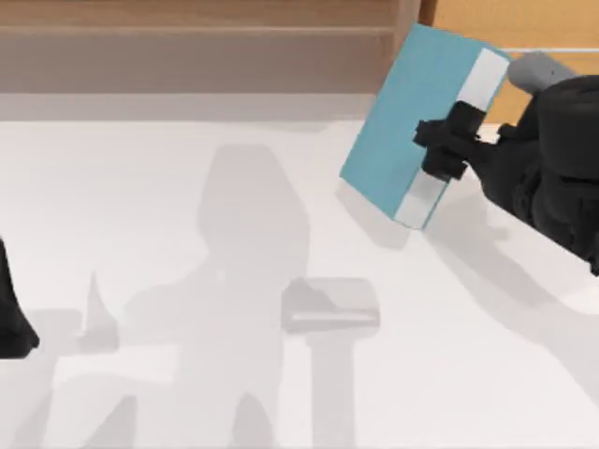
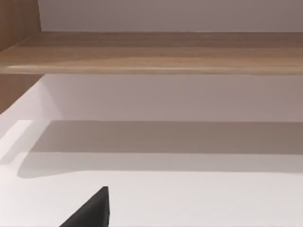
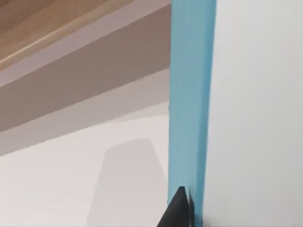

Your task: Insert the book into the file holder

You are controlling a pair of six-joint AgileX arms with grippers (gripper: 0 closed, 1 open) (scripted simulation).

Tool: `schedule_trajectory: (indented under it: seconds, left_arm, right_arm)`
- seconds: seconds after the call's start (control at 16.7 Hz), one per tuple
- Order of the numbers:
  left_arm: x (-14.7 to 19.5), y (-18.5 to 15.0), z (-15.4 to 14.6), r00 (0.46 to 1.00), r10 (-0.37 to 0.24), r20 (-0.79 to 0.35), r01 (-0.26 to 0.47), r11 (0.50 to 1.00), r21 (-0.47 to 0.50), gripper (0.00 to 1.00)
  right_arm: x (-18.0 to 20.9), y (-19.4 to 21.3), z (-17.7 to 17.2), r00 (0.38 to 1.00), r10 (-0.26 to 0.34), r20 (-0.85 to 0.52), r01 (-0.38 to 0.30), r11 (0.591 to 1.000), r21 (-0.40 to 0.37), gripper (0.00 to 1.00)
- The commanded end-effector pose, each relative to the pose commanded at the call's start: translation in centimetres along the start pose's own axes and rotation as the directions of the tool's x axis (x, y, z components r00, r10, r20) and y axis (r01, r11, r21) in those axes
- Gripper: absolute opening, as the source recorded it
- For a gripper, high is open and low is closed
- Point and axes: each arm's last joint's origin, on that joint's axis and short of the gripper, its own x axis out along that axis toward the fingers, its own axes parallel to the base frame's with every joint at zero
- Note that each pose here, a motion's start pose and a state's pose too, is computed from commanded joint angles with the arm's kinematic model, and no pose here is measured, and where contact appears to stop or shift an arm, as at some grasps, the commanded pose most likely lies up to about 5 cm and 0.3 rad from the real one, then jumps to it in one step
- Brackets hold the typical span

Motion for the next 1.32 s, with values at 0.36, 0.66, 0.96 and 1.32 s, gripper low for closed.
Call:
schedule_trajectory:
  seconds: [0.36, 0.66, 0.96, 1.32]
  left_arm:
    - [0.0, 0.0, 0.0, 1.000, 0.000, 0.000, 0.000, 1.000, 0.000, 1.00]
    - [0.0, 0.0, 0.0, 1.000, 0.000, 0.000, 0.000, 1.000, 0.000, 1.00]
    - [0.0, 0.0, 0.0, 1.000, 0.000, 0.000, 0.000, 1.000, 0.000, 1.00]
    - [0.0, 0.0, 0.0, 1.000, 0.000, 0.000, 0.000, 1.000, 0.000, 1.00]
  right_arm:
    - [-2.3, -10.1, 4.2, 0.983, -0.132, 0.126, 0.058, 0.882, 0.467, 0.00]
    - [-4.0, -17.5, 8.7, 0.938, -0.221, 0.267, -0.037, 0.702, 0.712, 0.00]
    - [-4.8, -24.2, 12.3, 0.901, -0.261, 0.346, -0.144, 0.572, 0.807, 0.00]
    - [-3.3, -29.4, 14.5, 0.906, -0.221, 0.362, -0.205, 0.518, 0.830, 0.00]
